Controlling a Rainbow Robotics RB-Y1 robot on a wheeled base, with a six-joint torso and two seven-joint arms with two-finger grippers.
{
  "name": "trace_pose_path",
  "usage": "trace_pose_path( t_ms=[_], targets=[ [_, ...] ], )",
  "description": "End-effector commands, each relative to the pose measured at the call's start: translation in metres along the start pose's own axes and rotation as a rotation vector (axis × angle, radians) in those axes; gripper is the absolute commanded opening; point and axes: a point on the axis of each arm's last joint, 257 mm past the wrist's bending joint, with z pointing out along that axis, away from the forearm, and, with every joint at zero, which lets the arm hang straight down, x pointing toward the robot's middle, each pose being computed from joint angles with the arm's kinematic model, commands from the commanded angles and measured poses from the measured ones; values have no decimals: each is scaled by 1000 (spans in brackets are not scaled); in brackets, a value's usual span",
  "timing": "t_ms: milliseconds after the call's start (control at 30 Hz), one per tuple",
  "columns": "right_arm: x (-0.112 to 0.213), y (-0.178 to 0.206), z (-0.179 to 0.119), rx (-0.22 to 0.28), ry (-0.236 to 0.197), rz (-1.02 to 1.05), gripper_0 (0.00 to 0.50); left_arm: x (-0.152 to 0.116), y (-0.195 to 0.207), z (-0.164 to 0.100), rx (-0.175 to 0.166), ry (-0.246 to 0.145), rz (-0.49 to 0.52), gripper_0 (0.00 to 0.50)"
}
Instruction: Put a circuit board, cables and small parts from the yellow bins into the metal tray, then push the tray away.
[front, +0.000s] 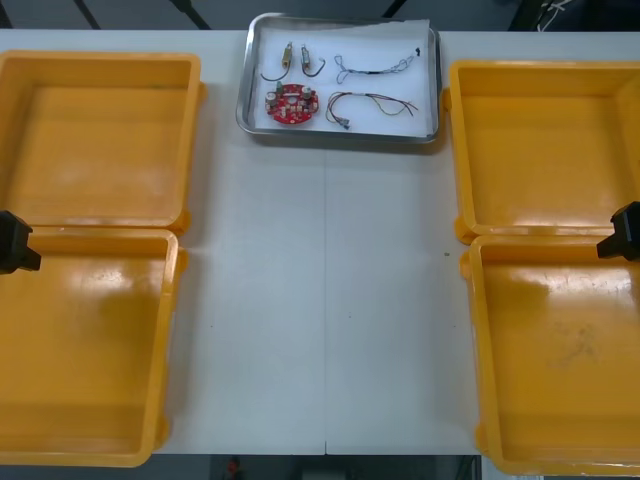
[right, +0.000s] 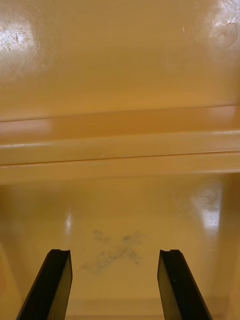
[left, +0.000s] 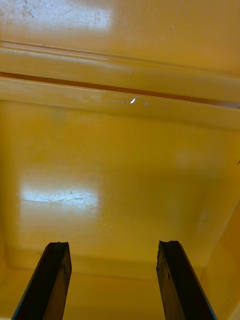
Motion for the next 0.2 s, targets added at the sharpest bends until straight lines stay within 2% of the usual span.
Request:
trace_pose_path(
  t_ms=[33, 200],
  targets=[
    [-4, -7, -4, 11, -17, 10, 500, -6, 12, -10, -44, -22, 114, 500],
    [-4, -7, -4, 11, -17, 10, 500, -6, 12, -10, -44, -22, 114, 500]
  ],
)
